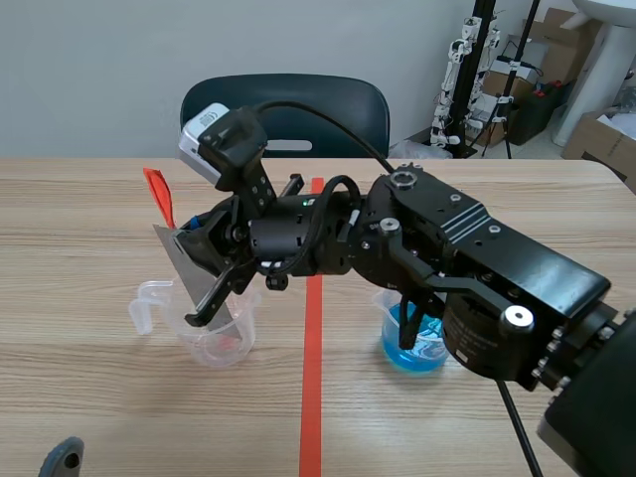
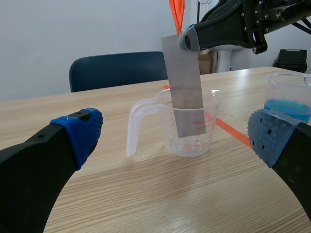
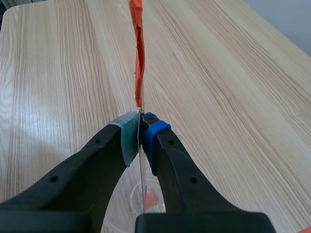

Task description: Do the redox reaction experiment. put the plate into the left beaker

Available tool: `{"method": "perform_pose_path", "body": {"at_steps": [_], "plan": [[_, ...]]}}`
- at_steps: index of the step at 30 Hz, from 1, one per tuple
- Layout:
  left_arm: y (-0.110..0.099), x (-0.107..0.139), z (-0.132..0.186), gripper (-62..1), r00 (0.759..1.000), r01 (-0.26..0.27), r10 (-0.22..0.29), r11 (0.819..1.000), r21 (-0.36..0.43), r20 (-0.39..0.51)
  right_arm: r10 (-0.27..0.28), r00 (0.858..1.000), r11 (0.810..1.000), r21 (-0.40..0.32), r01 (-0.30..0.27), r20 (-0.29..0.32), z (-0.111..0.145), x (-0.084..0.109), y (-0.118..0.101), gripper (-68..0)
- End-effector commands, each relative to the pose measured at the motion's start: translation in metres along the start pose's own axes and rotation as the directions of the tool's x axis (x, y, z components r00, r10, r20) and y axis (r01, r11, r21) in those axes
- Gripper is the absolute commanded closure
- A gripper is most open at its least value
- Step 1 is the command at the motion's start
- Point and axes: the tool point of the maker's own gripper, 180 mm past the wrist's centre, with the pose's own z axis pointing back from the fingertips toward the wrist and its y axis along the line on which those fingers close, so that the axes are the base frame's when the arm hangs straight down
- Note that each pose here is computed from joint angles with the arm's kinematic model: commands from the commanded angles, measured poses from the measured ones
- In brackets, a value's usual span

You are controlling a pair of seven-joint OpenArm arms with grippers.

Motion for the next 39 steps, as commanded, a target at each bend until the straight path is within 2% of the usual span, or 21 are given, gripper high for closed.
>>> {"method": "perform_pose_path", "body": {"at_steps": [1, 7, 13, 24, 30, 39], "plan": [[0.001, 0.004, 0.000, -62.3, 1.000, -0.003, 0.002, 1.000, 0.009, 0.019, 0.017, 0.998, 1.000, 0.002, -0.017, 0.068, -0.003, 0.022, -0.004, -0.6], [0.001, 0.004, 0.000, -62.3, 1.000, -0.003, 0.002, 1.000, 0.009, 0.019, 0.026, 0.997, 1.000, -0.001, -0.026, 0.068, -0.003, 0.019, -0.005, -0.6], [0.001, 0.004, 0.000, -62.3, 1.000, -0.003, 0.002, 1.000, 0.009, 0.019, 0.064, 0.996, 0.998, -0.006, -0.064, 0.059, -0.003, 0.017, -0.005, -0.6], [0.001, 0.004, 0.000, -62.3, 1.000, -0.003, 0.002, 1.000, 0.009, 0.019, 0.062, 0.996, 0.997, 0.038, -0.065, 0.070, -0.008, 0.015, 0.011, -0.6], [0.001, 0.004, 0.000, -62.3, 1.000, -0.003, 0.002, 1.000, 0.009, 0.019, 0.040, 0.996, 0.999, 0.034, -0.042, 0.080, -0.008, 0.009, 0.009, -0.6], [0.001, 0.004, 0.000, -62.3, 1.000, -0.003, 0.002, 1.000, 0.009, 0.019, 0.045, 0.996, 0.998, 0.031, -0.047, 0.083, -0.008, 0.010, 0.008, -0.6]]}}
